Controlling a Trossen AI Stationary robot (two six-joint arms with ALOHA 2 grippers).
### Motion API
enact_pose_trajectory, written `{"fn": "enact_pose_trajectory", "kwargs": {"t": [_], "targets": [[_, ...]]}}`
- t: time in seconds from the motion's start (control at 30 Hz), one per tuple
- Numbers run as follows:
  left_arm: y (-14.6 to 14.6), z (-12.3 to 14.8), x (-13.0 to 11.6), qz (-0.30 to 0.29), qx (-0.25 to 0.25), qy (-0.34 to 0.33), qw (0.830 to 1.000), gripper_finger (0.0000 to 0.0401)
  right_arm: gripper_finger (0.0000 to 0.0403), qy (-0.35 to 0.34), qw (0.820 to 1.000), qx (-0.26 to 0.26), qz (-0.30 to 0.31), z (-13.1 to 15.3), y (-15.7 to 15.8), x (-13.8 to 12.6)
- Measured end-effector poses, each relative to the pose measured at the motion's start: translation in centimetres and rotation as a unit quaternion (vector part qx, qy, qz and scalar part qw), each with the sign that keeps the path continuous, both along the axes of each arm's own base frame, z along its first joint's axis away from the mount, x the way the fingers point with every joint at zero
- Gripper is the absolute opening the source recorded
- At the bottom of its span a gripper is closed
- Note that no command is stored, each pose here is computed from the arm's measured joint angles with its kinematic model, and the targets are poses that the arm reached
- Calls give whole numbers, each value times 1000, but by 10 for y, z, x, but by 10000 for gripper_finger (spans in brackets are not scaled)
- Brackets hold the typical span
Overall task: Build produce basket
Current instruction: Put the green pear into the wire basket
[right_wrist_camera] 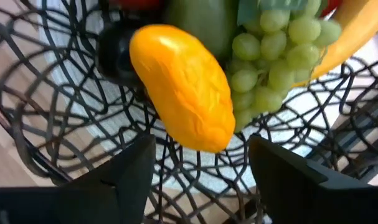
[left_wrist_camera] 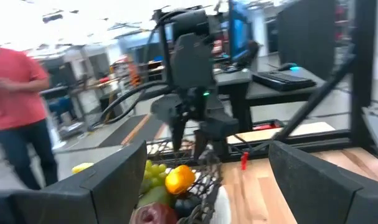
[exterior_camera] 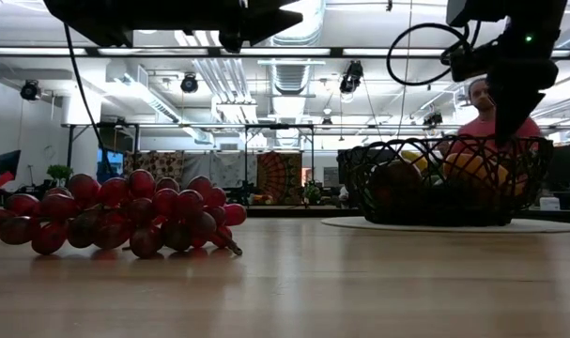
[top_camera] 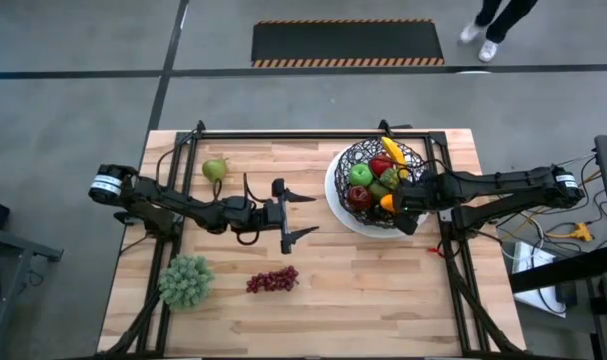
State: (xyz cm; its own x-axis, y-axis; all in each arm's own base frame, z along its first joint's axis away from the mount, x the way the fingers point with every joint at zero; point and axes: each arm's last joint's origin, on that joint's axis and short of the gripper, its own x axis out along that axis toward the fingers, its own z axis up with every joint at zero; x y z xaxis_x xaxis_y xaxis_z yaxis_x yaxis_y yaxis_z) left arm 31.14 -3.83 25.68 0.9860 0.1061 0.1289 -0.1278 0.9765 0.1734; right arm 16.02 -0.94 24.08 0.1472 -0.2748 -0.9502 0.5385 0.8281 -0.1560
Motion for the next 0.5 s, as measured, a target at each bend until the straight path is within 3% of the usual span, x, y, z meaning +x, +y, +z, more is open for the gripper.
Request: {"fn": "enact_pose_trajectory", "kwargs": {"t": [0.1, 0.2, 0.27, 0.37, 0.5], "targets": [[3, -2, -1, 45, -27, 1, 999, 318, 222, -18, 1000, -17, 3, 6, -1, 4], [8, -5, -3, 135, -59, 3, 989, 318, 205, -37, 998, -43, 8, 14, -2, 7], [13, -8, -4, 219, -80, 14, 972, 317, 197, -47, 997, -59, 10, 21, -3, 9], [23, -14, -8, 340, -102, 49, 934, 317, 187, -63, 996, -64, 15, 29, -3, 10], [42, -12, -15, 372, -163, 114, 907, 317, 178, -96, 993, -66, 31, 34, 1, 12]]}}
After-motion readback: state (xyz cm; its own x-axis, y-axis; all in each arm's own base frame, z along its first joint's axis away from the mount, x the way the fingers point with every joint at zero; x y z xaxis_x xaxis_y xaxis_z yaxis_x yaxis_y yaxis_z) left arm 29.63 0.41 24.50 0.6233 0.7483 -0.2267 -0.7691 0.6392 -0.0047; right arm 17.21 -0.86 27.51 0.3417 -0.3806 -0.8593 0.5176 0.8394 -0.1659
